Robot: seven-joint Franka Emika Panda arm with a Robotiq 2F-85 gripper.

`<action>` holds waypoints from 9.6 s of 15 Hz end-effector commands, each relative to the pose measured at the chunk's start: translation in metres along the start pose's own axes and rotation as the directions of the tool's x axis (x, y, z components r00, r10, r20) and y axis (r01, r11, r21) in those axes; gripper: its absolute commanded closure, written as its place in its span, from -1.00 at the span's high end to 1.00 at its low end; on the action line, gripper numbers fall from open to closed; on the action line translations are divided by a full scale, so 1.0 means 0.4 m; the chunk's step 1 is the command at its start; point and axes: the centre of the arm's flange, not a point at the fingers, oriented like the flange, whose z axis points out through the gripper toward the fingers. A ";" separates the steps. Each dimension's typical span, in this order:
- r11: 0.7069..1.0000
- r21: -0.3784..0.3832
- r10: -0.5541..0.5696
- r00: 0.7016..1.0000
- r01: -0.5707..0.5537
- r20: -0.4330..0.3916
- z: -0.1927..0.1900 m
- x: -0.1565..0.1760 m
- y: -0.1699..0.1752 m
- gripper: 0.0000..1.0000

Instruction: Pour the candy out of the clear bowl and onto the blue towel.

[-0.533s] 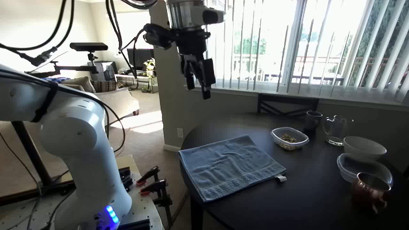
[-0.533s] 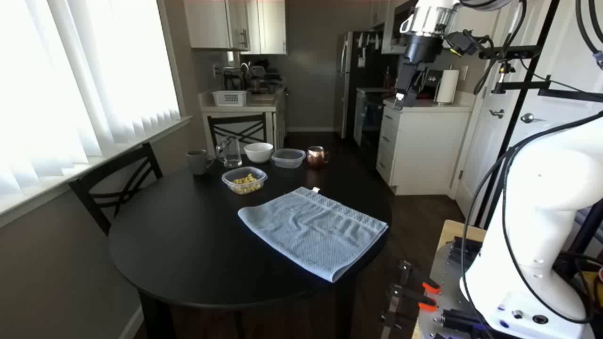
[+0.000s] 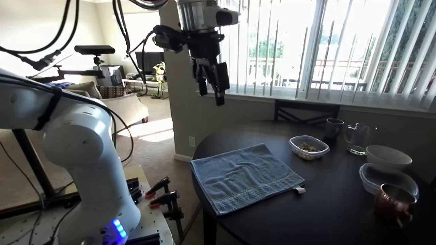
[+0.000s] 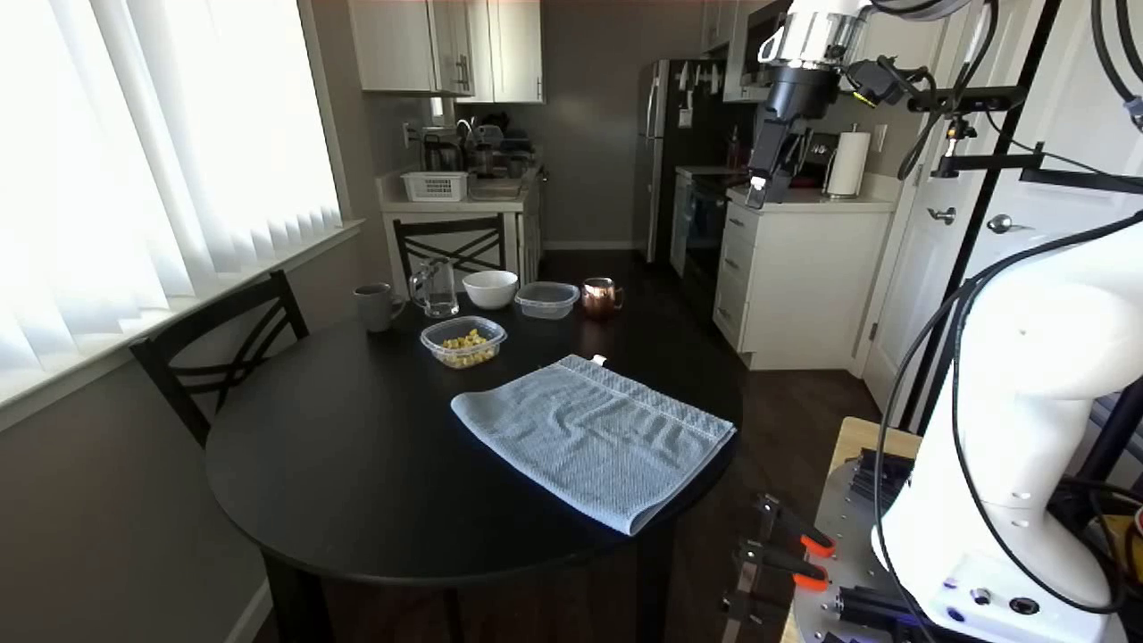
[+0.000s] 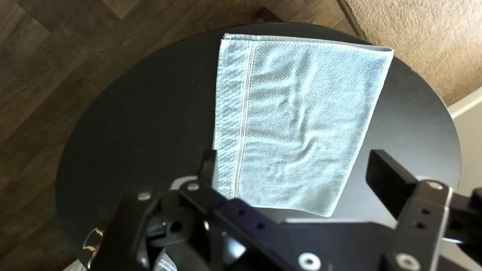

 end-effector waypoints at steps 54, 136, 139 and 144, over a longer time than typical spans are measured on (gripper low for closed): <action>0.013 0.021 0.995 0.011 -1.000 -0.096 0.768 1.141 -0.268 1.00; -0.227 -0.094 0.974 -0.227 -0.969 -0.011 1.055 1.268 -0.188 -0.98; -0.227 -0.095 0.974 -0.227 -0.969 -0.011 1.055 1.268 -0.188 -0.97; -0.229 -0.099 0.973 -0.229 -0.968 -0.010 1.054 1.268 -0.185 -0.32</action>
